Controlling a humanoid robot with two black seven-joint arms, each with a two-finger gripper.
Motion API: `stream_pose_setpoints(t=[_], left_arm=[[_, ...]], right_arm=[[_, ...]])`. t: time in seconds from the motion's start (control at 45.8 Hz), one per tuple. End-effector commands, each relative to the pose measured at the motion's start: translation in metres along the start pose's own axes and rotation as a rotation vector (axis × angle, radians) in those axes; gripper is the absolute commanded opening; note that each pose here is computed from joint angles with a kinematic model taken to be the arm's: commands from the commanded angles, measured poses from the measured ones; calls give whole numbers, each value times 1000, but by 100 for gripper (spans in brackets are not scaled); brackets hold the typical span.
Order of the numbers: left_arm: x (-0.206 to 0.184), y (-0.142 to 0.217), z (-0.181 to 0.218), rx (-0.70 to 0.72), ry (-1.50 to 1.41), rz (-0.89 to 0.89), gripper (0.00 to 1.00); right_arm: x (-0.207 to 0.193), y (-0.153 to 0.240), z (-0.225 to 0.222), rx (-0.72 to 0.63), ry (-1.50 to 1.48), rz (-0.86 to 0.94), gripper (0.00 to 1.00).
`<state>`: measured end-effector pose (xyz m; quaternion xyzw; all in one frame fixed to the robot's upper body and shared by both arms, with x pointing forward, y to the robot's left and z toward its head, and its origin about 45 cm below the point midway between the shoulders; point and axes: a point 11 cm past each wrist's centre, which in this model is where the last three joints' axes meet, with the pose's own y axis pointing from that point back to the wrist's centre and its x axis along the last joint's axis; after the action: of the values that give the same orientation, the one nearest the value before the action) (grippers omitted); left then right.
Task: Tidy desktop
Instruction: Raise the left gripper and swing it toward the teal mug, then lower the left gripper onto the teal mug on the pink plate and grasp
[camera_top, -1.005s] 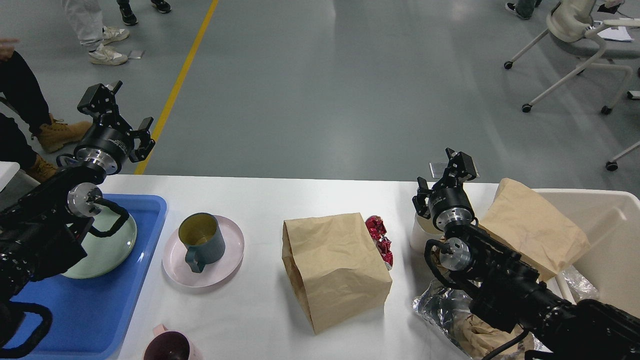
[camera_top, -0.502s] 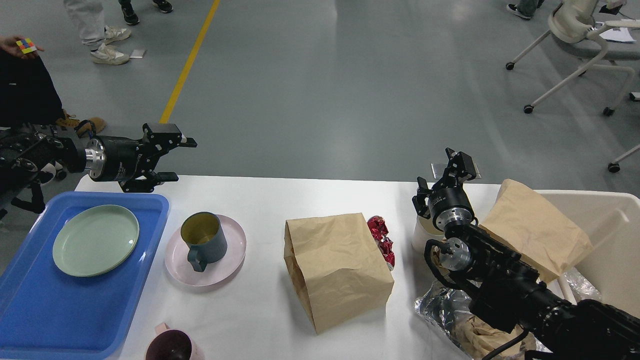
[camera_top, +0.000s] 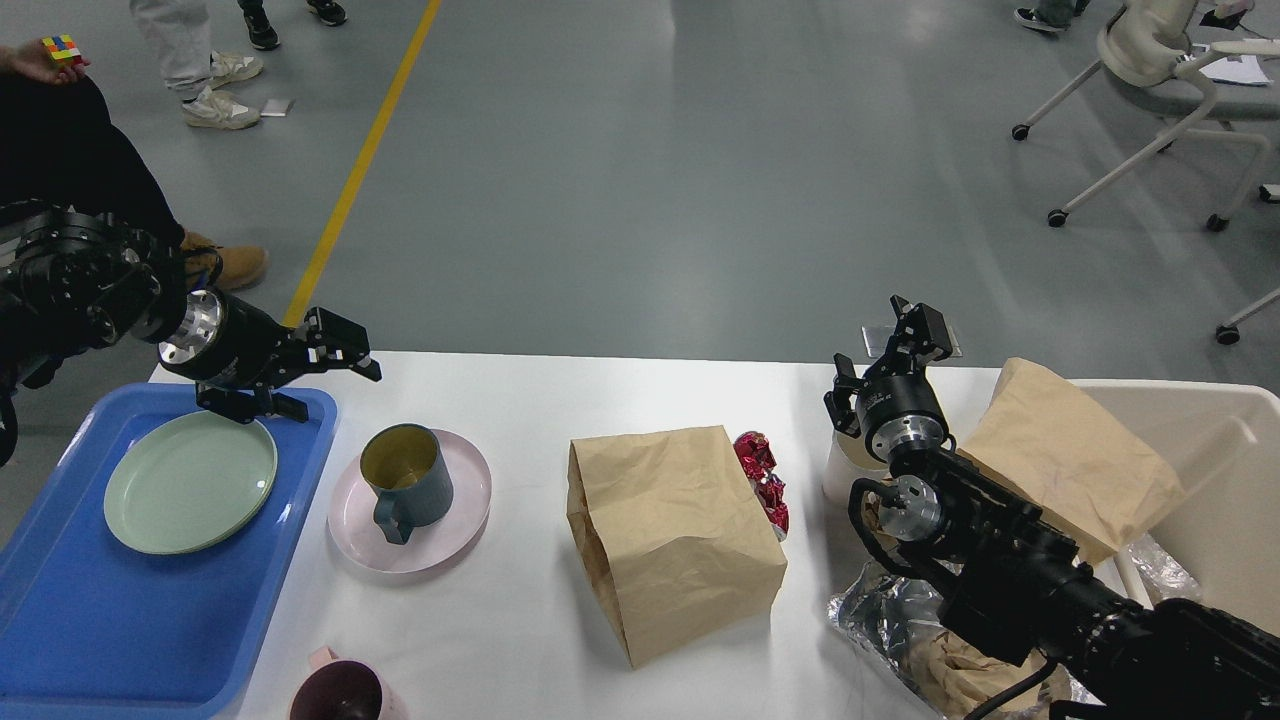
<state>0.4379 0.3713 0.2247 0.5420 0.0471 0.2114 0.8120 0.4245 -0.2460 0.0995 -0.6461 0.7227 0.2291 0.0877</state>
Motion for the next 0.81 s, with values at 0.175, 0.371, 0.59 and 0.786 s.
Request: stream_pose_setpoints(t=[0.175,0.371,0.59,0.786], left_arm=[[-7,8,9,157,-97,-66,97],[-5,25,19,211,-130,-72,97],[-12,20,33,256,-177,-105,96],[-19,8,39,304,-206,-125,96]], right_arm=[[0,0,0,-1,0,1,100],[0,0,0,0,0,0,100],[0,0,0,-1,0,1,100],[0,0,0,-1,0,1,100]])
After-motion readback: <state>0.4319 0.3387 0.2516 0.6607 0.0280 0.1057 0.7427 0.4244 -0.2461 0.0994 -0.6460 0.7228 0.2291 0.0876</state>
